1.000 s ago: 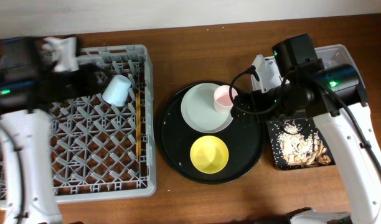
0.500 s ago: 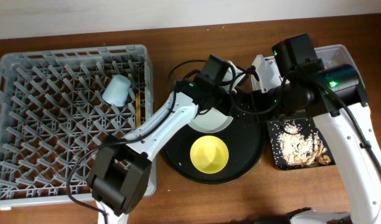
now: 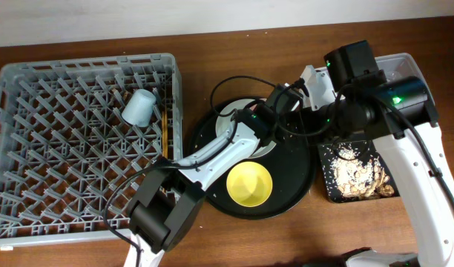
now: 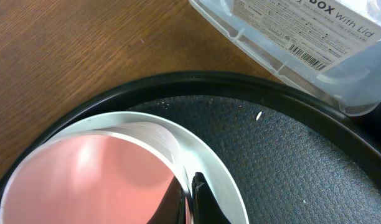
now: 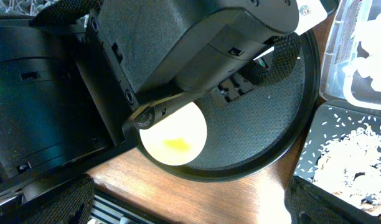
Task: Sort waste into correct bins and load items into the dishwasher rack
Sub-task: 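Grasp the pink cup with the left gripper and lift it, then place the pink cup into the rack with the left gripper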
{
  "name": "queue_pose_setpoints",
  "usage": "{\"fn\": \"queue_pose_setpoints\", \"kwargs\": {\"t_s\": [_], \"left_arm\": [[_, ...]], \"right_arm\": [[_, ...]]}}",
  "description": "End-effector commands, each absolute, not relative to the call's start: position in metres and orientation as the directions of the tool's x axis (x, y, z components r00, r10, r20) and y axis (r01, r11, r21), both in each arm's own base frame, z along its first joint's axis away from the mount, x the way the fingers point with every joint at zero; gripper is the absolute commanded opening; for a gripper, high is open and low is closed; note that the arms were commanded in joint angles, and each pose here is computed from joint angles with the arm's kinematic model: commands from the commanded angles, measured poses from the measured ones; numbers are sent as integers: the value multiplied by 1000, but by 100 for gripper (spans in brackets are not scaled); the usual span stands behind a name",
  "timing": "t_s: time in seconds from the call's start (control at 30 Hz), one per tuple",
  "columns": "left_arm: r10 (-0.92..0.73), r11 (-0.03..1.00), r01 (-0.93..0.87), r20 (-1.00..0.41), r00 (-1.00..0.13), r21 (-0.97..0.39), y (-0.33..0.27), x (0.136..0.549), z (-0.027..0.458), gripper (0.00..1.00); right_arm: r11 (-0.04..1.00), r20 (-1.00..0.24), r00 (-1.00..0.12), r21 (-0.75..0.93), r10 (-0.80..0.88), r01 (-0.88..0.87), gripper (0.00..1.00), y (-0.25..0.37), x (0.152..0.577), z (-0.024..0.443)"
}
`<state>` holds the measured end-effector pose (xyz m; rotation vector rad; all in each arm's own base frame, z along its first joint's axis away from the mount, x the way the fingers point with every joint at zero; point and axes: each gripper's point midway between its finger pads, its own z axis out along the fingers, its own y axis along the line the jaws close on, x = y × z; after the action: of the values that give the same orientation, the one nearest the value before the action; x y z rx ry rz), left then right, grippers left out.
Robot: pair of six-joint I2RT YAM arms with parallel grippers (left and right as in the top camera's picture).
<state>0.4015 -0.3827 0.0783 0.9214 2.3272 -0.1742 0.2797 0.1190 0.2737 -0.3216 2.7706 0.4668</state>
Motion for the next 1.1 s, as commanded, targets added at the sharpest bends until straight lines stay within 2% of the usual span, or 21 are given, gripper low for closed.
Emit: {"fn": "queue_pose_setpoints", "kwargs": {"t_s": [0.0, 0.13, 0.2, 0.23, 0.27, 0.3, 0.33, 0.4, 0.47, 0.53, 0.6, 0.7, 0.8, 0.87, 0.97, 1.07], "left_arm": [[563, 760, 639, -612, -555, 120, -377, 406, 95, 0], [490, 800, 594, -659, -570, 81, -332, 412, 168, 0], [443, 801, 597, -630, -638, -42, -298, 410, 183, 0], [398, 769, 614, -618, -678, -179, -286, 406, 192, 0], [327, 685, 618, -596, -734, -385, -272, 398, 208, 0], [285, 619, 608, -578, -764, -498, -263, 393, 219, 0], [196, 460, 550, -524, -829, -697, -238, 385, 243, 0], [79, 323, 468, -469, -880, -823, -179, 381, 266, 0], [20, 350, 439, -462, -887, -828, -120, 369, 260, 0], [-5, 364, 396, -427, -904, -843, -94, 354, 246, 0], [-45, 349, 356, -395, -918, -867, -79, 343, 222, 0], [-187, 263, 269, -322, -928, -927, -63, 329, 185, 0], [-304, 286, 234, -319, -898, -929, -28, 325, 160, 0], [-334, 276, 239, -326, -884, -931, -21, 327, 161, 0], [-436, 136, 271, -304, -847, -953, -20, 338, 190, 0], [-431, 141, 284, -317, -845, -948, -20, 340, 189, 0]], "right_arm": [[916, -350, -919, 281, -180, -286, 99, 121, 279, 277], [916, -350, -919, 281, -180, -286, 99, 121, 279, 277], [916, -350, -919, 281, -180, -286, 99, 121, 279, 277], [916, -350, -919, 281, -180, -286, 99, 121, 279, 277], [916, -350, -919, 281, -180, -286, 99, 121, 279, 277], [916, -350, -919, 281, -180, -286, 99, 121, 279, 277], [916, -350, -919, 281, -180, -286, 99, 121, 279, 277], [916, -350, -919, 281, -180, -286, 99, 121, 279, 277], [916, -350, -919, 281, -180, -286, 99, 121, 279, 277], [916, -350, -919, 281, -180, -286, 99, 121, 279, 277], [916, -350, -919, 281, -180, -286, 99, 121, 279, 277], [916, -350, -919, 281, -180, -286, 99, 121, 279, 277], [916, -350, -919, 281, -180, -286, 99, 121, 279, 277], [916, -350, -919, 281, -180, -286, 99, 121, 279, 277], [916, -350, -919, 281, -180, -286, 99, 121, 279, 277], [916, -350, -919, 281, -180, -286, 99, 121, 279, 277]]}}
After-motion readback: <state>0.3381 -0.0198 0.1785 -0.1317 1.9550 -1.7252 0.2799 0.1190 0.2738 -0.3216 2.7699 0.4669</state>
